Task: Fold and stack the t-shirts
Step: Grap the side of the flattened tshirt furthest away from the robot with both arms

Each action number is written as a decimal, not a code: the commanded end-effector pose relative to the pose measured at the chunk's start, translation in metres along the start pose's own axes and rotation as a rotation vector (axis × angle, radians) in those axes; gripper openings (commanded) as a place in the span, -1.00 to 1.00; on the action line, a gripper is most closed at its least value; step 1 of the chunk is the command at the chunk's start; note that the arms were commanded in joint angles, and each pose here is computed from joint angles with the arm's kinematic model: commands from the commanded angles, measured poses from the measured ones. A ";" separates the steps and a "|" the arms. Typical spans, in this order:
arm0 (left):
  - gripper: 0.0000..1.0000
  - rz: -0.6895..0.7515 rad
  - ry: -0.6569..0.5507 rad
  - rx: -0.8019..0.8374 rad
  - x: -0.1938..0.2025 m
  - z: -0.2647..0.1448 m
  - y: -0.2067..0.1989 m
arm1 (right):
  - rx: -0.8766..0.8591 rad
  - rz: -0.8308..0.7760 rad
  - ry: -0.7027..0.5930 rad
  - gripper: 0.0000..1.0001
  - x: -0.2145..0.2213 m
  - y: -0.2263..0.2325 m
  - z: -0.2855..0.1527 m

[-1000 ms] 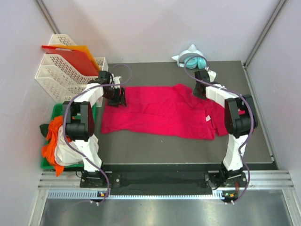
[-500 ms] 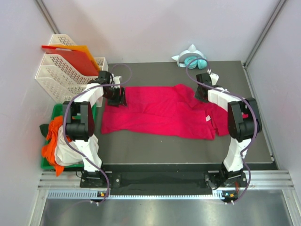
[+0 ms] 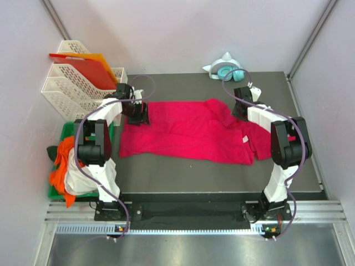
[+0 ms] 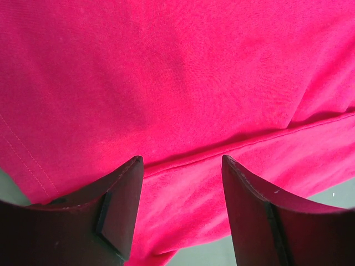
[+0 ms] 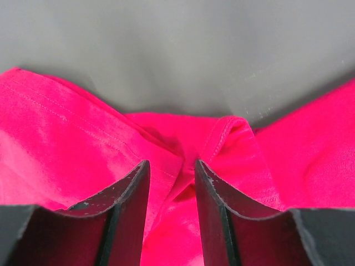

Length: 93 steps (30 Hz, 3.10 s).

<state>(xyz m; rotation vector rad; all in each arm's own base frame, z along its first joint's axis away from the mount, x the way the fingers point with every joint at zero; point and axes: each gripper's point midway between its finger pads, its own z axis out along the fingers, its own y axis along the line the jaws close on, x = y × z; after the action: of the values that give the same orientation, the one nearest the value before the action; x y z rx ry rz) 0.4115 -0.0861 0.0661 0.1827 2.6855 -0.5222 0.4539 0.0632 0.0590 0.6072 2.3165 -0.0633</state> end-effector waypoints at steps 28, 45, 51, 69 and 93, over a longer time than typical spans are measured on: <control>0.26 -0.019 -0.086 -0.065 -0.022 -0.001 0.008 | -0.013 -0.047 -0.034 -1.00 -0.012 0.017 0.005; 0.25 -0.034 -0.123 -0.124 -0.039 -0.004 0.018 | 0.015 -0.188 -0.169 -0.97 -0.051 0.044 -0.030; 0.25 -0.032 -0.112 -0.117 -0.034 -0.004 0.017 | 0.018 -0.192 -0.134 -0.81 -0.040 0.043 -0.021; 0.25 -0.033 -0.097 -0.113 -0.030 0.001 0.018 | 0.033 -0.208 -0.097 -0.57 -0.029 0.043 -0.005; 0.25 -0.035 -0.093 -0.112 -0.026 0.003 0.018 | 0.040 -0.228 -0.103 -0.47 -0.033 0.046 0.001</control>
<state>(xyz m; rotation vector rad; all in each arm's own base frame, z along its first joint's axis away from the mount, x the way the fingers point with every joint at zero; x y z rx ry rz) 0.4325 -0.0688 0.0657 0.0702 2.6575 -0.3652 0.4805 0.0897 0.0704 0.3442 2.3240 -0.2504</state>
